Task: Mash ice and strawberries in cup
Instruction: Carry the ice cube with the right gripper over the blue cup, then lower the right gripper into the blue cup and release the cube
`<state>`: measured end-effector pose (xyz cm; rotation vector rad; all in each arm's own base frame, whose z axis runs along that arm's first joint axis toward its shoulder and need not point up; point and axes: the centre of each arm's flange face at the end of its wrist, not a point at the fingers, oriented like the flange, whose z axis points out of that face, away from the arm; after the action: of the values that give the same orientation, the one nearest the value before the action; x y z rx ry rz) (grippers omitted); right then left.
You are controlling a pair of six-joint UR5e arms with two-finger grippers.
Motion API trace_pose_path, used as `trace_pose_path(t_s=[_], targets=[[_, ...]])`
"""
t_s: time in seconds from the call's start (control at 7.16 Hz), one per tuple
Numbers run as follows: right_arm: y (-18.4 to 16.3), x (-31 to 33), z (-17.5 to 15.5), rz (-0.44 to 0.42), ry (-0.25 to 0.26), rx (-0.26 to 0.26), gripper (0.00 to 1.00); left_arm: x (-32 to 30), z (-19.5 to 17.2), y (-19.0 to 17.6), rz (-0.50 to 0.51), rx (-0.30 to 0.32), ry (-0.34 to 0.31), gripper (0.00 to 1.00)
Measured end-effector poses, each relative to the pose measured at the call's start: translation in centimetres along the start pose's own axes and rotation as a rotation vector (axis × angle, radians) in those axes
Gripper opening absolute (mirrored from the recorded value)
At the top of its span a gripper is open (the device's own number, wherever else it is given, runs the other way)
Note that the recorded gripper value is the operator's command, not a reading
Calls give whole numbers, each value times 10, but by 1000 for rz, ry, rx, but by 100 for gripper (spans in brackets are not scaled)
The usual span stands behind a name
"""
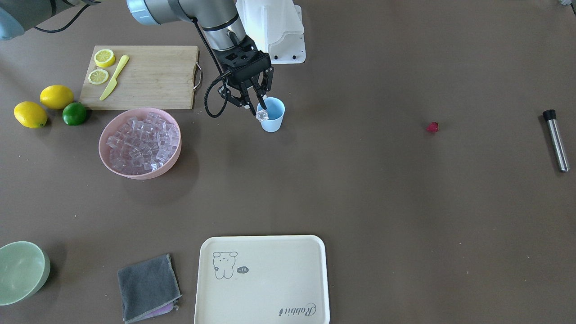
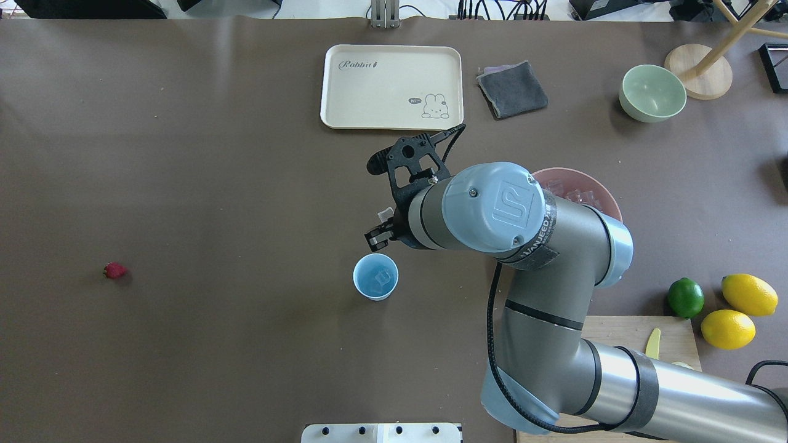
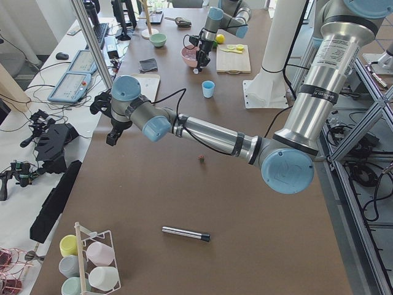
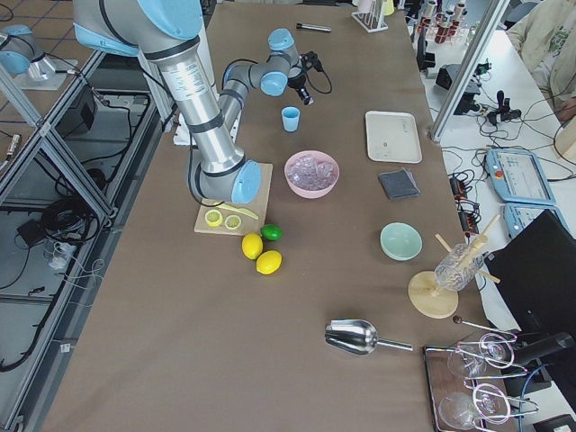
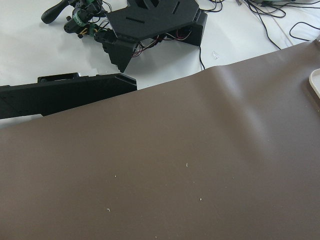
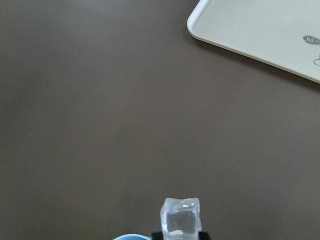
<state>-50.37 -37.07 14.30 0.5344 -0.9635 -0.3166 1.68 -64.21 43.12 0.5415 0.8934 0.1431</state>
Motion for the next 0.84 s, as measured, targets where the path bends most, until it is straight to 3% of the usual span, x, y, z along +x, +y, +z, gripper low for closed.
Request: trace_pose_path(t_s=[0.84], targets=[[29, -28, 13, -29, -28, -47, 0, -4, 0, 9, -2, -2, -1, 98]])
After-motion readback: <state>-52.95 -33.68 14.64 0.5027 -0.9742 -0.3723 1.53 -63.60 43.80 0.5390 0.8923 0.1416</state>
